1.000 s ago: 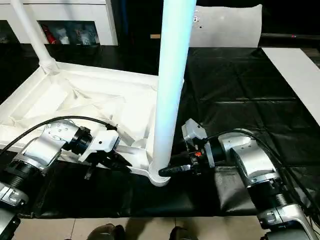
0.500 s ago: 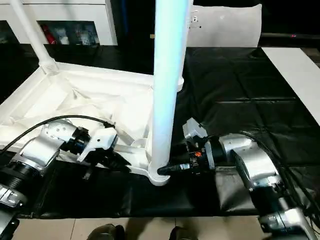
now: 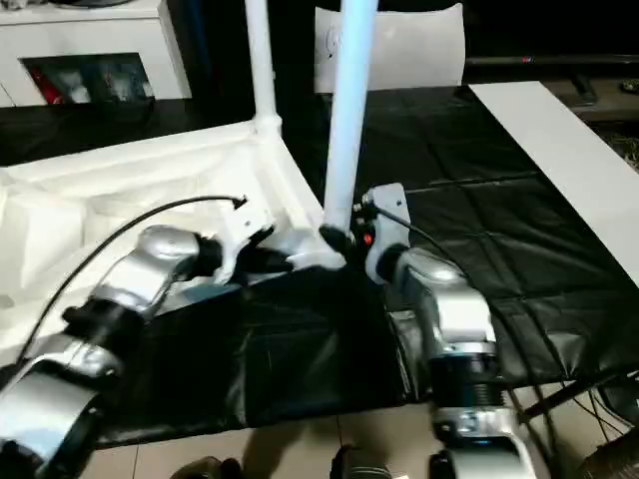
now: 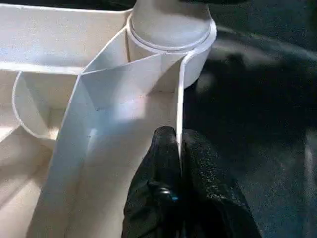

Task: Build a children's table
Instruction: Rotate leg to tighten, then rotate table base

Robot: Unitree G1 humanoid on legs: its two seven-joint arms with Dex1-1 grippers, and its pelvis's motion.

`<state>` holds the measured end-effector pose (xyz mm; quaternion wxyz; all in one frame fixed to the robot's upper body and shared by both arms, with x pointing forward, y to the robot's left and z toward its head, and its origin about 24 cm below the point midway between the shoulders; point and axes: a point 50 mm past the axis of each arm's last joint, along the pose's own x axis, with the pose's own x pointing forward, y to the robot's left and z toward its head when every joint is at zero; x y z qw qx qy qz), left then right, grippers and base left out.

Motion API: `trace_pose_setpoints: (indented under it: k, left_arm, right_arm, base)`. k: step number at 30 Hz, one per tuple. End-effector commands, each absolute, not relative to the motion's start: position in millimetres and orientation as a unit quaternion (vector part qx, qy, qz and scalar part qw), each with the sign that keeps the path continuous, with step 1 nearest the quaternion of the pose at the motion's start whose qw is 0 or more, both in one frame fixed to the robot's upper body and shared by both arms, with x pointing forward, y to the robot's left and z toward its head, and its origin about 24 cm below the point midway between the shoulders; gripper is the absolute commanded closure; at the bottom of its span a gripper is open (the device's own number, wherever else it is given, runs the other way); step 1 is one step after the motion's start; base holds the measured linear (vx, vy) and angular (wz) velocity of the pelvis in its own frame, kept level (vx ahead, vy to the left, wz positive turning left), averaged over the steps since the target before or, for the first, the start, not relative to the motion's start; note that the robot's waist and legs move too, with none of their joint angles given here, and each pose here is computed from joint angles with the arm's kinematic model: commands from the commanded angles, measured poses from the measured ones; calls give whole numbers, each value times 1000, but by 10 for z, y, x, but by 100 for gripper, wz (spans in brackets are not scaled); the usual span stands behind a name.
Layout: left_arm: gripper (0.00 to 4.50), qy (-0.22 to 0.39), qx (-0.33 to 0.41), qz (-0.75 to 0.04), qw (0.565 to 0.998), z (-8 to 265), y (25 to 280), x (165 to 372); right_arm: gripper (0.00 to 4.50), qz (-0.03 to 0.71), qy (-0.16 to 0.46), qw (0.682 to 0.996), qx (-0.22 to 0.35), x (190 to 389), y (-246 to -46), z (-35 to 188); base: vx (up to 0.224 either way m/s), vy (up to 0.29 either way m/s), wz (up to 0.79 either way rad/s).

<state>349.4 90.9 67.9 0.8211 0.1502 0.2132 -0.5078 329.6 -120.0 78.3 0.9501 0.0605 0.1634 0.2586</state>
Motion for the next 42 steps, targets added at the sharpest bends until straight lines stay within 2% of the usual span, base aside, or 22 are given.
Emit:
trace_pose_setpoints:
  k: [1, 2, 3, 5, 7, 9, 10, 11, 12, 15, 16, 18, 22, 24, 26, 27, 29, 32, 37, 40, 42]
  left_arm:
    - [450, 160, 130, -535, 820, 840, 478, 3495]
    - [450, 159, 132, -534, 820, 840, 479, 3496]
    - [450, 155, 141, -533, 820, 838, 485, 3499]
    - [450, 145, 152, -543, 813, 837, 480, 3487]
    - [450, 138, 155, -553, 807, 832, 486, 3468]
    - [450, 138, 154, -559, 803, 822, 501, 3453]
    - [450, 126, 157, -568, 798, 830, 506, 3438]
    - [450, 118, 154, -573, 797, 839, 514, 3425]
    - [450, 112, 152, -576, 795, 845, 519, 3415]
    - [450, 83, 126, -583, 798, 903, 542, 3381]
    - [450, 77, 122, -584, 799, 916, 551, 3374]
    - [406, 62, 104, -583, 803, 948, 594, 3337]
    - [383, 46, 89, -587, 803, 981, 676, 3241]
    - [350, 45, 79, -575, 813, 999, 786, 3154]
    - [338, 51, 85, -562, 821, 991, 876, 3072]
    - [328, 61, 92, -544, 832, 975, 965, 2985]
    - [316, 61, 92, -544, 832, 975, 965, 2985]
    - [295, 78, 89, -526, 842, 958, 1073, 2831]
    - [260, 153, 77, -486, 857, 884, 1340, 2258]
    - [232, 189, 75, -443, 873, 834, 1458, 2129]
    - [219, 231, 81, -371, 896, 756, 1621, 2078]
  right_arm:
    - [250, 338, 194, 915, 98, 3155, -586, 672]
    - [195, 335, 194, 917, 99, 3155, -590, 669]
    - [182, 321, 190, 922, 101, 3151, -613, 654]
    - [182, 312, 189, 925, 111, 3143, -631, 645]
    - [145, 302, 185, 929, 105, 3139, -677, 636]
    - [136, 291, 178, 935, 98, 3136, -735, 631]
    - [132, 285, 163, 940, 92, 3137, -779, 651]
    - [103, 273, 154, 946, 83, 3141, -840, 660]
    - [93, 264, 149, 950, 76, 3140, -880, 665]
    - [89, 265, 125, 952, 82, 3094, -1025, 713]
    - [68, 260, 117, 955, 77, 3086, -1066, 725]
    - [47, 268, 89, 956, 76, 3022, -1172, 798]
    - [24, 261, 53, 962, 54, 2942, -1320, 890]
    - [1, 243, 36, 968, 52, 2901, -1441, 962]
    - [0, 254, 26, 965, 54, 2856, -1448, 1020]
    - [0, 286, 9, 957, 41, 2791, -1422, 1083]
    - [0, 286, 9, 957, 41, 2791, -1422, 1083]
    - [0, 314, 2, 949, 37, 2706, -1409, 1151]
    - [0, 404, 10, 914, 39, 2460, -1266, 1239]
    - [0, 413, 14, 909, 50, 2464, -1154, 1211]
    - [0, 402, 18, 914, 60, 2598, -981, 1153]
  base:
    - [0, 0, 0]
    - [0, 0, 0]
    - [0, 0, 0]
    - [0, 0, 0]
    - [0, 0, 0]
    - [0, 0, 0]
    - [0, 0, 0]
    - [0, 0, 0]
    - [0, 0, 0]
    - [0, 0, 0]
    - [0, 0, 0]
    - [0, 0, 0]
    - [25, -1, 1]
    - [0, 0, 0]
    - [0, 0, 0]
    - [0, 0, 0]
    - [0, 0, 0]
    - [0, 0, 0]
    - [0, 0, 0]
    - [0, 0, 0]
    - [0, 0, 0]
